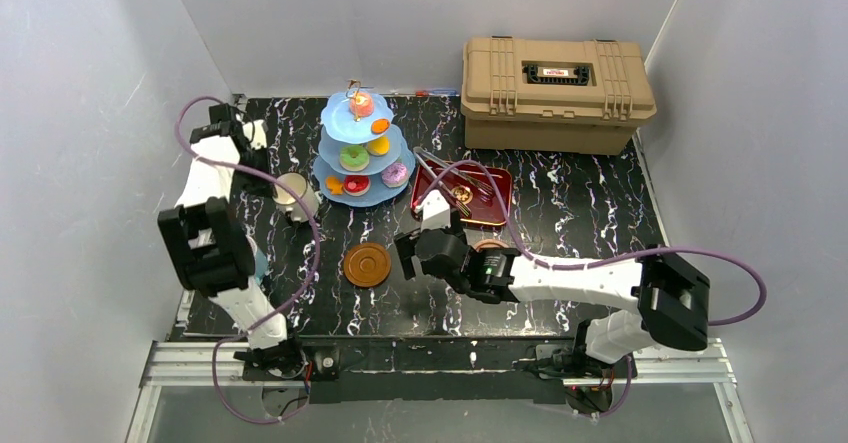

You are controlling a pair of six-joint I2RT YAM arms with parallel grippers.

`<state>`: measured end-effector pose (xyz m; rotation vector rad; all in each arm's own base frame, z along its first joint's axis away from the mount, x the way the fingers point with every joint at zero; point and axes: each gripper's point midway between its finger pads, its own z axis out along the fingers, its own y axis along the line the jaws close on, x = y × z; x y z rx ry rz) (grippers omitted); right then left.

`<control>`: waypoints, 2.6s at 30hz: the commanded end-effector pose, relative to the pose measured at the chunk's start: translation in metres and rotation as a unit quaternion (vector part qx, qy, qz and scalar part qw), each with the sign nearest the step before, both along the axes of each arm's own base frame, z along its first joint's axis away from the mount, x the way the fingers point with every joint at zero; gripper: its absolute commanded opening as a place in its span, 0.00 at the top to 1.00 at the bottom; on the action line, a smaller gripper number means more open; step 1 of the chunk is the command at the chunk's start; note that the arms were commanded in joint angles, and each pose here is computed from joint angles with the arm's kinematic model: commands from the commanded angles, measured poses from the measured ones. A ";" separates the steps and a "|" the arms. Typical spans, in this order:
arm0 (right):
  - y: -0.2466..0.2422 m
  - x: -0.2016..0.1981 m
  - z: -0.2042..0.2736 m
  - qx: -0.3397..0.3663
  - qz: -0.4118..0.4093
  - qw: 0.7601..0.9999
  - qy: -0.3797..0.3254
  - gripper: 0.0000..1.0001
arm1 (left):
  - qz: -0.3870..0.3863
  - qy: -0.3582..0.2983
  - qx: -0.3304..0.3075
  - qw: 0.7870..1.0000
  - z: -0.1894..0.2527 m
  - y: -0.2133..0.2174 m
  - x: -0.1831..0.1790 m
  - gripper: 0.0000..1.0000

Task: Serve the afternoon tea
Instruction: Move the cup to the center of the board, then adjust the cup at the center of the board.

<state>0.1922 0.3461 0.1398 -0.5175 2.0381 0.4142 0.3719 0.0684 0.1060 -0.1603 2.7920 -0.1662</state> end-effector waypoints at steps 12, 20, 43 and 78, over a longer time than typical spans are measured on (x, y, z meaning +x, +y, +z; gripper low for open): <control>0.069 -0.002 -0.004 0.019 0.057 0.998 -0.026 0.01 | 0.120 -0.064 -0.043 0.990 0.036 -0.032 -0.060 0.91; 0.103 -0.009 -0.002 0.022 0.097 0.994 -0.047 0.02 | 0.118 -0.077 -0.052 0.989 0.049 -0.036 -0.062 0.88; 0.252 0.034 -0.024 0.042 0.092 0.989 -0.104 0.08 | -0.064 -0.078 0.095 0.990 0.039 0.063 -0.044 0.59; 0.202 0.083 -0.031 0.077 0.034 0.994 -0.070 0.04 | -0.241 -0.032 -0.030 0.969 -0.015 -0.026 -0.110 0.52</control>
